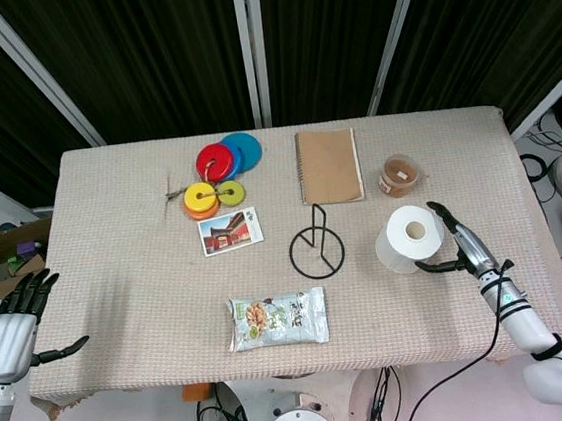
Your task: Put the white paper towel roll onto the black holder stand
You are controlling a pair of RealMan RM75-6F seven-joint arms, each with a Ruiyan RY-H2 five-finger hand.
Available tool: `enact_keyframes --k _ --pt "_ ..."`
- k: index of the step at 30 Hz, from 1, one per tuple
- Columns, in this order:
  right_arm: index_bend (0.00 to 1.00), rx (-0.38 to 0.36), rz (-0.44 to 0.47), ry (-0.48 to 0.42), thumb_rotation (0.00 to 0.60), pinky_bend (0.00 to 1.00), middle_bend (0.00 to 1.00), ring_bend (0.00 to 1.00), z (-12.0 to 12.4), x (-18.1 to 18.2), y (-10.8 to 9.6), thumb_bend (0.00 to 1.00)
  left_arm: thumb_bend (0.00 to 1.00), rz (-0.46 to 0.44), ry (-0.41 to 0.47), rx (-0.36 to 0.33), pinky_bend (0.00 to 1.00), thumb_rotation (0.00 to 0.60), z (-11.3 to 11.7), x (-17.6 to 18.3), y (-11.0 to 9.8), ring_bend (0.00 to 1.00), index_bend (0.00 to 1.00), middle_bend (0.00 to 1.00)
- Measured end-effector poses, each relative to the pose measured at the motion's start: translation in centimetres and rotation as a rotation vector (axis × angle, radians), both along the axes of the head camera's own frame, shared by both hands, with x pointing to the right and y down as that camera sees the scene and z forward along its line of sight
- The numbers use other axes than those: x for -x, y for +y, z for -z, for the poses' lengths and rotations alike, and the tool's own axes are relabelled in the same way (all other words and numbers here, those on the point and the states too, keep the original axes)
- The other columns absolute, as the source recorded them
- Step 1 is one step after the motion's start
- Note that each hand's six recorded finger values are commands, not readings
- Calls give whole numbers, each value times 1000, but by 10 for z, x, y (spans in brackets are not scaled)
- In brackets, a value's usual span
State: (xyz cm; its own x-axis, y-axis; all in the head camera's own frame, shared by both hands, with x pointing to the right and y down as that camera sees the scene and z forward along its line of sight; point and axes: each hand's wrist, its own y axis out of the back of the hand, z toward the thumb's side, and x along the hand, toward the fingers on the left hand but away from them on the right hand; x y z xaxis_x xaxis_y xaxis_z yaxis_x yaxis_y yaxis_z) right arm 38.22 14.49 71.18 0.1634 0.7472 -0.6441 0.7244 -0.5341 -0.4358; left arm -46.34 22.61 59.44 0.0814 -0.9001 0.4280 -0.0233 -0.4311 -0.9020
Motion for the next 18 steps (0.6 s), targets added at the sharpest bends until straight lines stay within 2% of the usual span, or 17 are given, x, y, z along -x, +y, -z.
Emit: enact_keyframes --k 18 --pt "0 -3 -3 -15 600 0 0 0 -1 4 -2 50 0 0 4 -3 212 277 1 0 0 47 68 60"
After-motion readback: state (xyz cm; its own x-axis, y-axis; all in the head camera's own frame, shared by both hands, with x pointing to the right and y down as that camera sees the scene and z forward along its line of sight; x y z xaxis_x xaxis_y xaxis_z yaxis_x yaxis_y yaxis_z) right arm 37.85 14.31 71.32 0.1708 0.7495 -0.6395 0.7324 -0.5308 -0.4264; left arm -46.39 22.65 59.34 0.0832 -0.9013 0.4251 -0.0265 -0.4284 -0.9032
